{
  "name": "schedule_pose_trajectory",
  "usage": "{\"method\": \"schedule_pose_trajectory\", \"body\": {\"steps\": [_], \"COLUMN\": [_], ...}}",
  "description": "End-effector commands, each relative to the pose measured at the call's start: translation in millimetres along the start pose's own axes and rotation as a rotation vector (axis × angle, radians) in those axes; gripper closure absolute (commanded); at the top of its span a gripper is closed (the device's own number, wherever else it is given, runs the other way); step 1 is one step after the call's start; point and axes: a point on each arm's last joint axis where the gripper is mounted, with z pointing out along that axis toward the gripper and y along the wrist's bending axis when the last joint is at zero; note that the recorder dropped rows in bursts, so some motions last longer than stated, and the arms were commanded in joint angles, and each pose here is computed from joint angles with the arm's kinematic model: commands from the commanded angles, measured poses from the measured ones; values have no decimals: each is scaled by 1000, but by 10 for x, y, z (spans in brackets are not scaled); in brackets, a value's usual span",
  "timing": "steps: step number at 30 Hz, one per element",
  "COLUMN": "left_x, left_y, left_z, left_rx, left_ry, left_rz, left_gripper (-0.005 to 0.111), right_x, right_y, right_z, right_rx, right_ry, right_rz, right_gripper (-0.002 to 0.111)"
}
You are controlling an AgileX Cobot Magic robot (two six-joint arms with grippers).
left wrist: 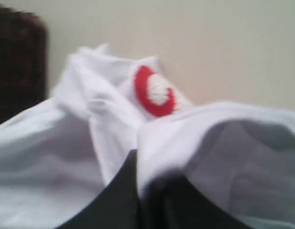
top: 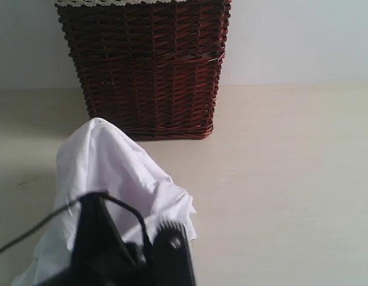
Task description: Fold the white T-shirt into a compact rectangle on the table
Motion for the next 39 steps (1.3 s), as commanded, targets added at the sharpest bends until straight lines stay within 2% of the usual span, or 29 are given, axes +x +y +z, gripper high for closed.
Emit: {"method": "schedule_pose_trajectory", "body": {"steps": [1, 6, 11, 15, 19, 21, 25, 30, 35, 39], "left_x": [148, 206, 390, 435, 384, 282, 35, -360, -505, -408], "left_y": [645, 1295, 1889, 2186, 2301, 2269, 2183, 2070, 2259, 2485], "left_z": [-534, -1179, -1841, -2245, -2418, -2398, -2238, -2051, -2248, -2558], "left_rx": [-269, -453, -670, -658, -623, -584, -508, -419, -441, -418], "left_ry": [53, -212, -460, -666, -782, -831, -841, -902, -963, -1036], "left_rz": [-146, -280, -434, -532, -555, -536, -518, -405, -454, -596], "left_gripper": [107, 107, 107, 107, 107, 107, 107, 107, 107, 107], "right_x": [-38, -37, -30, -30, -28, -27, -27, -39, -68, -79], "right_y": [-6, -4, 21, 23, 31, 35, 35, -78, -273, -340], "right_z": [-22, -22, -22, -22, -22, -23, -23, -63, -160, -197], "right_rx": [6, 4, -24, -26, -35, -39, -39, 3, 73, 101], "right_ry": [-13, -12, -5, -4, -2, -1, -1, -5, -15, -20], "right_rz": [-10, -10, -8, -8, -8, -8, -8, -8, 26, 26], "right_gripper": [108, 108, 108, 108, 108, 108, 108, 108, 108, 108]}}
